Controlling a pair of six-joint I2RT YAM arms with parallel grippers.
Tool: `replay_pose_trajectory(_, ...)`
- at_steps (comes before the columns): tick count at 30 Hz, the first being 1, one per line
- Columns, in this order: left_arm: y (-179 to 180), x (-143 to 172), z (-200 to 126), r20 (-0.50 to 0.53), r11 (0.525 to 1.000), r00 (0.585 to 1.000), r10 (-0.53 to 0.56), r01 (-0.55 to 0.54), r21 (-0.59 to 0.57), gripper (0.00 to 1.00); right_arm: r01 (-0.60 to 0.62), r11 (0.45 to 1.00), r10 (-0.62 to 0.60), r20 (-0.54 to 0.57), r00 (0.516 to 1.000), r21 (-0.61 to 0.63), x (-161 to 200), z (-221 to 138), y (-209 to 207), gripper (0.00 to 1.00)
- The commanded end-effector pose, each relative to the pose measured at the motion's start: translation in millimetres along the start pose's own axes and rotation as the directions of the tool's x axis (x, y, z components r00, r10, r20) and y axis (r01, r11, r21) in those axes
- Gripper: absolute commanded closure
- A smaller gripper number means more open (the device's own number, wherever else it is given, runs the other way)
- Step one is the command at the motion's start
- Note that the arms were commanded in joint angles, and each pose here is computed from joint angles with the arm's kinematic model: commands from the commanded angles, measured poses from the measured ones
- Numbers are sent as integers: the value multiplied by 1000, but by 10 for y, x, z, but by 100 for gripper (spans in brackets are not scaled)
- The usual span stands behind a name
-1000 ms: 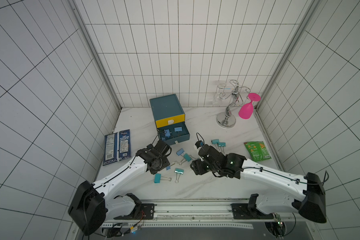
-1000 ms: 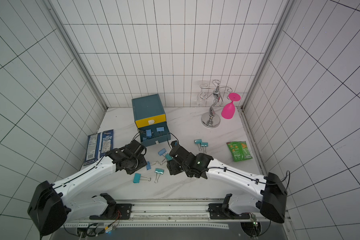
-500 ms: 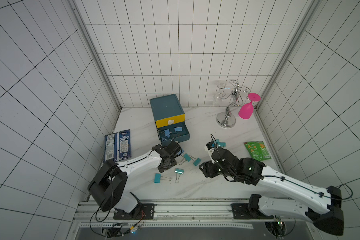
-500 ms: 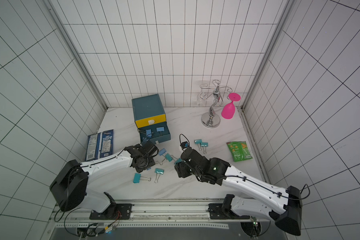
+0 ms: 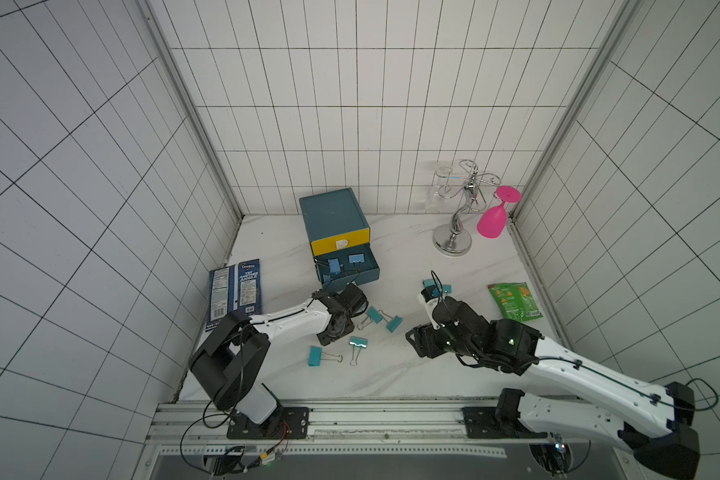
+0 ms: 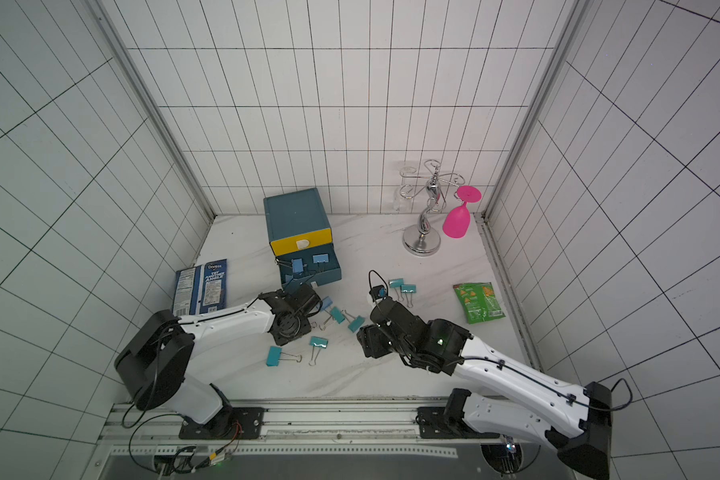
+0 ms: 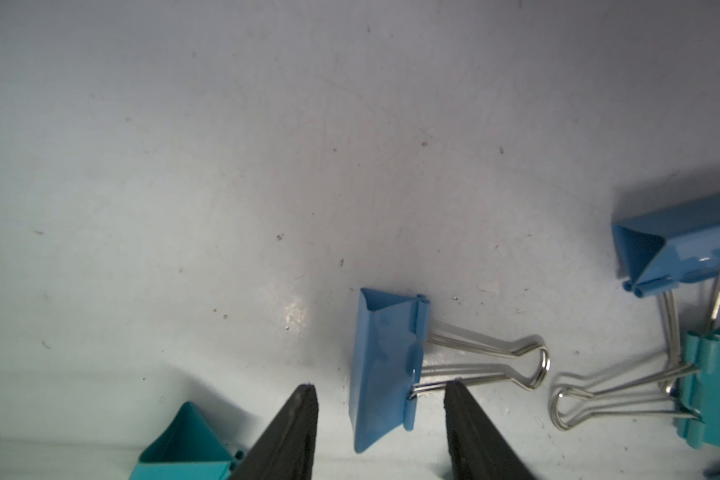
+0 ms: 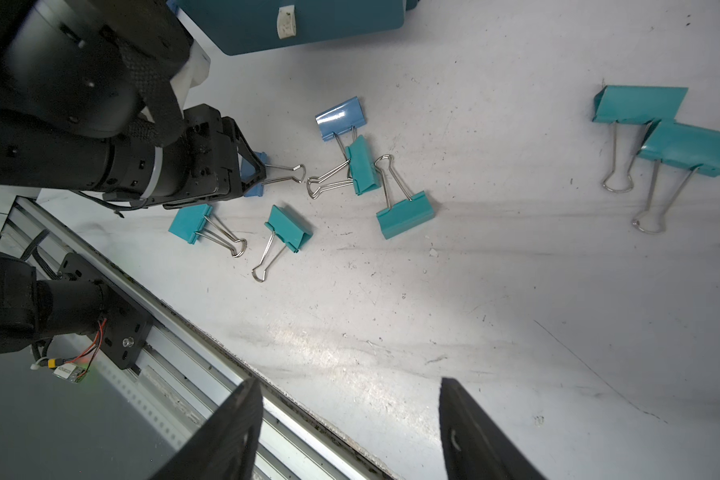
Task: Put the binder clips in the drawer according to color
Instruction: Pick up the binder clip at the center of the board.
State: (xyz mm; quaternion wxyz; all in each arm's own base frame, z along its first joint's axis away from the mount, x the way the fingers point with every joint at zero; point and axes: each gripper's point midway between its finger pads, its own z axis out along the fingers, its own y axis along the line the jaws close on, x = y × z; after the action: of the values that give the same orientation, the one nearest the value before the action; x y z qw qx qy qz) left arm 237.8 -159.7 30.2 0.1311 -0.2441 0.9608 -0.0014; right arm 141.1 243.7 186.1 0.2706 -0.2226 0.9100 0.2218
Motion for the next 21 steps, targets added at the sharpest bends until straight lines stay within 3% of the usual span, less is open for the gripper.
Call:
replay_pose_trajectory(1, -81, -74, 7, 32, 1000, 999, 9, -9, -1, 51, -12, 1000, 12, -3, 1000, 28, 37, -7, -87, 31)
replay_pose_trajectory(21, -10, 52, 185, -10, 999, 999, 45, -45, -27, 77, -24, 999, 24, 8, 1000, 48, -29, -25, -183, 30)
